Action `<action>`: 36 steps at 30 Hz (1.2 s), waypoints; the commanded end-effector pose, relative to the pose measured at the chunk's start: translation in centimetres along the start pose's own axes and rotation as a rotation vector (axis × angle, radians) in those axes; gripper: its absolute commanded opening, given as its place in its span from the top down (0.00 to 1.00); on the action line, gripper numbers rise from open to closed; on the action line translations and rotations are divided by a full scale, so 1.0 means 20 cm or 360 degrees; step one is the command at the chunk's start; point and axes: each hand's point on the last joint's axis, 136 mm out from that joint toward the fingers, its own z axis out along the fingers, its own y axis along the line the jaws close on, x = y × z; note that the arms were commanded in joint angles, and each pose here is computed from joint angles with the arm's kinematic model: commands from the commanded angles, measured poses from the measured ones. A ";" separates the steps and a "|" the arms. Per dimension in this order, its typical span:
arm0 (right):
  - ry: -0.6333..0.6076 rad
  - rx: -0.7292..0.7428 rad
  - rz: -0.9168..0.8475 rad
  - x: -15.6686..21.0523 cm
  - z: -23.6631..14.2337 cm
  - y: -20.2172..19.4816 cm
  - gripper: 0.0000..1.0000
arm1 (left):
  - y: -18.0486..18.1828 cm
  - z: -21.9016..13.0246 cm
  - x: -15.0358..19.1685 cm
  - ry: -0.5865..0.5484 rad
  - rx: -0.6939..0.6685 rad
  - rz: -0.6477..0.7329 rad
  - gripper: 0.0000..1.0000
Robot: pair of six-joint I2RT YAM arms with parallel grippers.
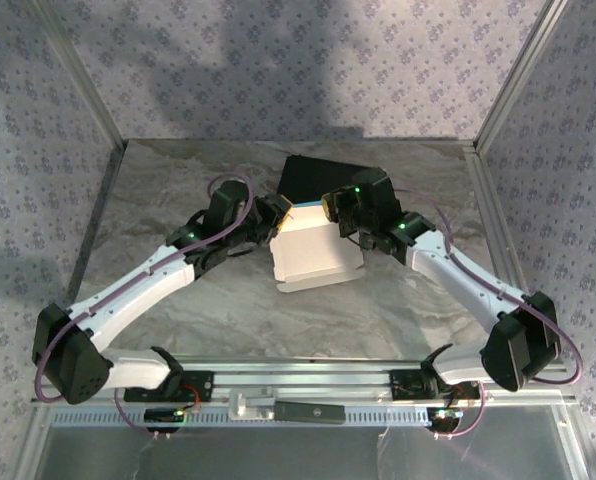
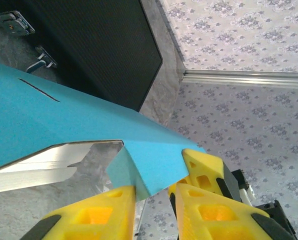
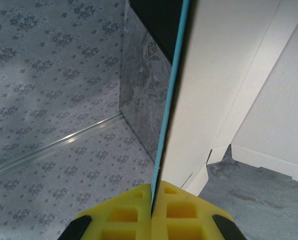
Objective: Fold the paper box
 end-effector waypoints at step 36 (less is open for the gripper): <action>0.0014 0.0012 0.0225 0.00 -0.20 0.02 1.00 | 0.54 -0.17 -0.53 -0.0188 0.0009 0.0544 0.78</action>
